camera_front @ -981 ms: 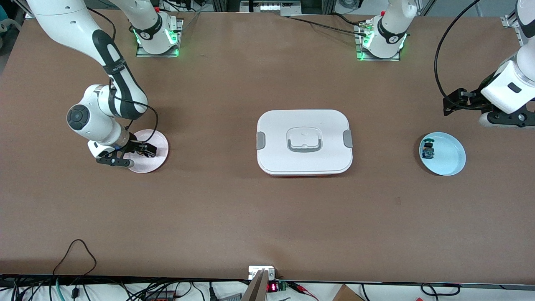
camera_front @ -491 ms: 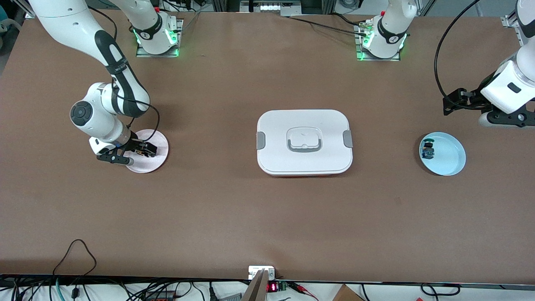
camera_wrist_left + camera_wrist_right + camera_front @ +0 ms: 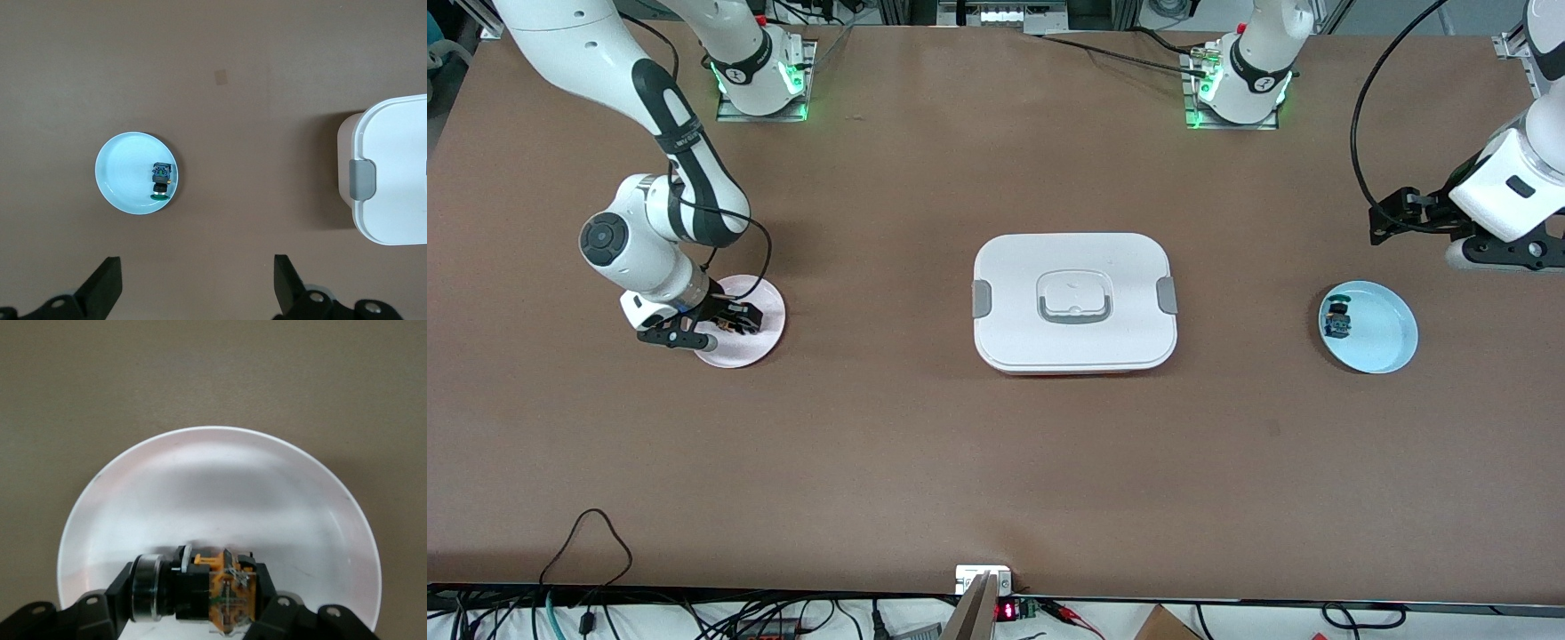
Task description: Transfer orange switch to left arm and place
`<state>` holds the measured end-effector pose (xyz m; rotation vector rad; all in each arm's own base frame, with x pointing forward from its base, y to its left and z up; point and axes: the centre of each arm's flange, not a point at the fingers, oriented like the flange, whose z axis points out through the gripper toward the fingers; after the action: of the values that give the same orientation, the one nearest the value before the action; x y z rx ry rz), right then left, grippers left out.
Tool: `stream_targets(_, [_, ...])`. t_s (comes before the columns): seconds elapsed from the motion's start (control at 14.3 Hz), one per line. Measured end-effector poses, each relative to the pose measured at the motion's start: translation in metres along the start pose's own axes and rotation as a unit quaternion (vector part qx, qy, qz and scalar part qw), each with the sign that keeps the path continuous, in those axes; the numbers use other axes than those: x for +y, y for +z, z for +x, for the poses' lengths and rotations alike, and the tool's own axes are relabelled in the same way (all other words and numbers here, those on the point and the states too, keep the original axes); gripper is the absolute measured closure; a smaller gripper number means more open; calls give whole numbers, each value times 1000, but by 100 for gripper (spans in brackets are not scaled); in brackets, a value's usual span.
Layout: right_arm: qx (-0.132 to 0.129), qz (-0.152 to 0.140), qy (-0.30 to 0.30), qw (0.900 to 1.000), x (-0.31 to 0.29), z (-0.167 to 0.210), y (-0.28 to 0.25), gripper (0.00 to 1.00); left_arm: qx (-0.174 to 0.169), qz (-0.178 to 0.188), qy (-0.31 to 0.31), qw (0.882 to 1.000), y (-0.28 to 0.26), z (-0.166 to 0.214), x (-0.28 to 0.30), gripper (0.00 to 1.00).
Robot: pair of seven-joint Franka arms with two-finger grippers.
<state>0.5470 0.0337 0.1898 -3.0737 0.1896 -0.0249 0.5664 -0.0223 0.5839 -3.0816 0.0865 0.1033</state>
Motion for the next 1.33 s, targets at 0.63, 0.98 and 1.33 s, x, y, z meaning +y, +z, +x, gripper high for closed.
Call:
stream_targets(0.63, [-11,17,-89,996,-17,14,-61,28,-2,-10,0,1000,0,0,2,0])
stream_targets(0.98, [-47,29,-132,990,-35,18,-99,28,-13,-32,-2,999,2,-3,4,0])
stream_targets(1.33, [-64,48,-176,981,-62,34,-186,28,-34,-99,-9,994,4,-7,9,0])
